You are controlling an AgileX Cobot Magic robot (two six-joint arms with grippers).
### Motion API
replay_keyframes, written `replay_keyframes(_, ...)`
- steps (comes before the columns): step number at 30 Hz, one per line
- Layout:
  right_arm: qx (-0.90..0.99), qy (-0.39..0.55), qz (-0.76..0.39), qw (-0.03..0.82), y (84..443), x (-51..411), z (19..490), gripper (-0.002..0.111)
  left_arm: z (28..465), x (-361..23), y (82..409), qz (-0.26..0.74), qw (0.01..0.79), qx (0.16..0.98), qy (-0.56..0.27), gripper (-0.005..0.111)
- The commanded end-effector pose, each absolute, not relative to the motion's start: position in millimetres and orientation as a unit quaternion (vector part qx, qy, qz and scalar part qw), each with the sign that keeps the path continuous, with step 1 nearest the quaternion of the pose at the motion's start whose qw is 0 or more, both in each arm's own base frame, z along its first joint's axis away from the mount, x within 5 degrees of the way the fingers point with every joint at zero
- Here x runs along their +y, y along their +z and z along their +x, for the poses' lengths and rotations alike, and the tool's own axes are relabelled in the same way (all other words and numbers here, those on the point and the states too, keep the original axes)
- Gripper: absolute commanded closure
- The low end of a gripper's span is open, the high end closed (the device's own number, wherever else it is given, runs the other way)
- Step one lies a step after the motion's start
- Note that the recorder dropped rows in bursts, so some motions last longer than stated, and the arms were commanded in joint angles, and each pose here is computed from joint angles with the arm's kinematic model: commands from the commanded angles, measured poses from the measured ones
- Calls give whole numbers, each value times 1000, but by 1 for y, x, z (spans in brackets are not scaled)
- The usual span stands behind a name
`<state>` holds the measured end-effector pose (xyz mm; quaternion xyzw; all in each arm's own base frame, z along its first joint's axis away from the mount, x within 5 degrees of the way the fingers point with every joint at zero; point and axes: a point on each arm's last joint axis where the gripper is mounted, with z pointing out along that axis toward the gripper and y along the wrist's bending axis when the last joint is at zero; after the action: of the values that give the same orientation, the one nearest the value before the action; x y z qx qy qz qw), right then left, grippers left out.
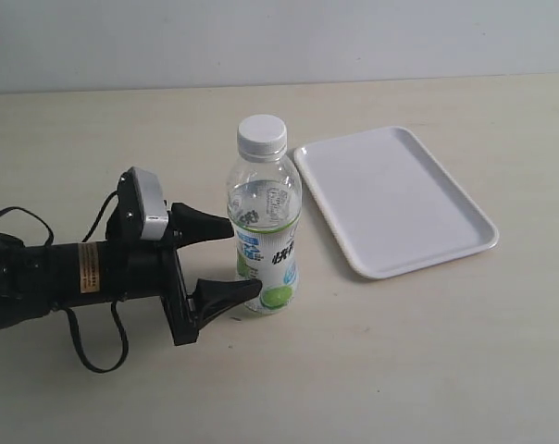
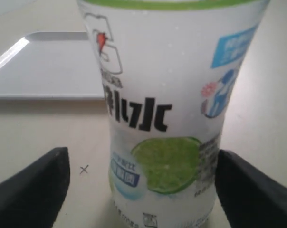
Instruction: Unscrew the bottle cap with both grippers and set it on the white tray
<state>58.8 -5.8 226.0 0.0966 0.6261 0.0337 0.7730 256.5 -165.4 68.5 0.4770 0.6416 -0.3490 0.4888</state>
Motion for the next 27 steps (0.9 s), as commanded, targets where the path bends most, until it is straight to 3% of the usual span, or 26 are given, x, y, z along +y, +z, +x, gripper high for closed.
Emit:
replay_keyframes(1, 622, 29, 93, 777, 226, -6, 58, 108, 258, -172, 68, 484, 490, 628, -362, 27)
replay_keyframes(13, 622, 29, 93, 777, 226, -6, 58, 108, 263, -204, 61, 495, 497, 609, -371, 29)
replay_keyframes(14, 622, 29, 93, 777, 226, -6, 58, 108, 264, -204, 61, 493, 498, 610, -370, 33)
replay_keyframes(18, 622, 29, 93, 777, 226, -6, 58, 108, 263, -204, 60, 496, 496, 609, -371, 76)
replay_keyframes(22, 622, 36, 100, 775, 225, -6, 58, 108, 263, -205, 60, 496, 496, 608, -372, 107)
replay_keyframes(27, 605, 103, 149, 776, 227, -6, 58, 108, 264, -205, 64, 498, 500, 604, -370, 106)
